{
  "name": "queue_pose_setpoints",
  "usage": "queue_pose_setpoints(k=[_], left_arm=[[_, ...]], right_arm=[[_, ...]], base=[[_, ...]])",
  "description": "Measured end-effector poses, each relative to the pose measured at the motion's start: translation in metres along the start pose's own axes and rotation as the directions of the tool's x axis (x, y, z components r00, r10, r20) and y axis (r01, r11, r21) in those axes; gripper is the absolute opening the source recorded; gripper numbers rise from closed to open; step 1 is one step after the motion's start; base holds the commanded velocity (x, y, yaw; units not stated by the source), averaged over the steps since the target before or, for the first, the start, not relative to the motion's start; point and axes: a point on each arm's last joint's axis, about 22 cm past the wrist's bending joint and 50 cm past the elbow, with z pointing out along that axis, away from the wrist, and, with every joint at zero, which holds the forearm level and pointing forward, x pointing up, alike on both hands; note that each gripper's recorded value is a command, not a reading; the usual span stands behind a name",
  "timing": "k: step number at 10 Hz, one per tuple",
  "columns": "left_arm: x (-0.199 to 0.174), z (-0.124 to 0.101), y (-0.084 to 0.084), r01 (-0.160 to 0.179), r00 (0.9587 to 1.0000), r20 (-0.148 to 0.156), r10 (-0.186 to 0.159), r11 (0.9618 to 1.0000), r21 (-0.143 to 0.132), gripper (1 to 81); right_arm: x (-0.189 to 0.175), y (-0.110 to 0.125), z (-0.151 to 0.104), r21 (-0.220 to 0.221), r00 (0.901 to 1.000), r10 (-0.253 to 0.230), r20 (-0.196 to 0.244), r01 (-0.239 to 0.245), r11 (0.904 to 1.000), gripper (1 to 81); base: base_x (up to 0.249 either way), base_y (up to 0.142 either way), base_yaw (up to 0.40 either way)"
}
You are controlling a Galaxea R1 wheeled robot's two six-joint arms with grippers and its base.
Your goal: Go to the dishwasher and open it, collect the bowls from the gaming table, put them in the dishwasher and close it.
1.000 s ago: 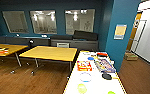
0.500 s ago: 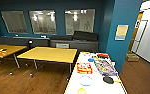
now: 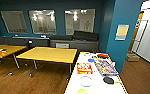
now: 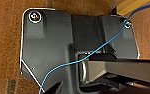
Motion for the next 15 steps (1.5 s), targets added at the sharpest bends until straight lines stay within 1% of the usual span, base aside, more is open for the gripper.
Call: queue_pose_setpoints(k=[1,3,4,5,7,8,9,10,11,12,13,14,15], left_arm=[[-0.002,0.0,0.0,0.001,1.0,0.003,-0.001,1.0,0.0,81.1],[0.0,0.0,0.0,0.0,1.0,0.0,0.0,1.0,0.0,81.1],[0.0,0.0,0.0,0.0,1.0,0.0,0.0,1.0,0.0,81.1],[0.0,0.0,0.0,0.0,1.0,-0.001,0.0,1.0,0.0,81.1],[0.0,0.0,0.0,0.001,1.0,-0.001,-0.001,1.0,0.0,81.1],[0.0,0.0,0.0,0.001,1.0,0.0,-0.001,1.0,0.0,81.1],[0.0,0.0,0.0,0.001,1.0,-0.001,-0.001,1.0,0.0,81.1],[0.0,0.0,0.0,0.001,1.0,-0.001,-0.001,1.0,0.0,81.1],[0.0,0.0,0.001,0.001,1.0,-0.001,-0.001,1.0,-0.001,81.1],[0.0,0.0,0.001,0.001,1.0,-0.001,-0.001,1.0,-0.001,81.1],[0.0,0.0,0.0,0.002,1.0,-0.001,-0.002,1.0,0.0,81.1],[0.0,0.0,0.001,0.002,1.0,-0.001,-0.002,1.0,-0.001,81.1],[0.0,0.0,0.0,0.002,1.0,0.0,-0.002,1.0,0.0,81.1]], right_arm=[[-0.001,0.0,-0.004,0.016,1.0,0.001,0.002,-0.001,0.9999,81.1],[0.009,-0.006,-0.015,0.072,0.9997,0.003,-0.026,-0.001,0.9974,81.1],[0.014,-0.005,-0.026,0.101,0.9991,0.009,-0.042,-0.004,0.9948,81.1],[0.018,-0.004,-0.039,0.131,0.9982,0.021,-0.055,-0.013,0.9912,81.1],[0.036,0.0,-0.079,0.197,0.9945,0.041,-0.097,-0.021,0.9802,81.1],[0.049,0.008,-0.104,0.216,0.9911,0.047,-0.125,-0.019,0.9762,81.1],[0.065,0.029,-0.137,0.215,0.9847,0.061,-0.163,-0.025,0.9763,81.1],[0.076,0.054,-0.173,0.2,0.9782,0.073,-0.195,-0.033,0.9791,81.1],[0.082,0.072,-0.206,0.189,0.9734,0.087,-0.212,-0.046,0.981,81.1],[0.091,0.078,-0.239,0.195,0.9672,0.106,-0.231,-0.061,0.9788,81.1],[0.107,0.084,-0.272,0.197,0.9582,0.122,-0.259,-0.071,0.9779,81.1],[0.126,0.094,-0.307,0.185,0.946,0.134,-0.296,-0.081,0.9795,81.1],[0.147,0.106,-0.342,0.168,0.9307,0.149,-0.334,-0.096,0.9811,81.1]], base=[[0.0,0.0,0.0],[0.0,0.0,0.0],[0.0,0.0,0.0],[0.0,0.0,0.0],[0.0,0.0,0.0],[0.0,0.0,0.0],[0.0,0.0,0.0],[0.0,0.0,0.0],[0.0,0.0,0.0],[0.0,0.0,0.0],[0.0,0.0,0.0],[0.0,0.0,0.0],[0.0,0.0,0.0]])
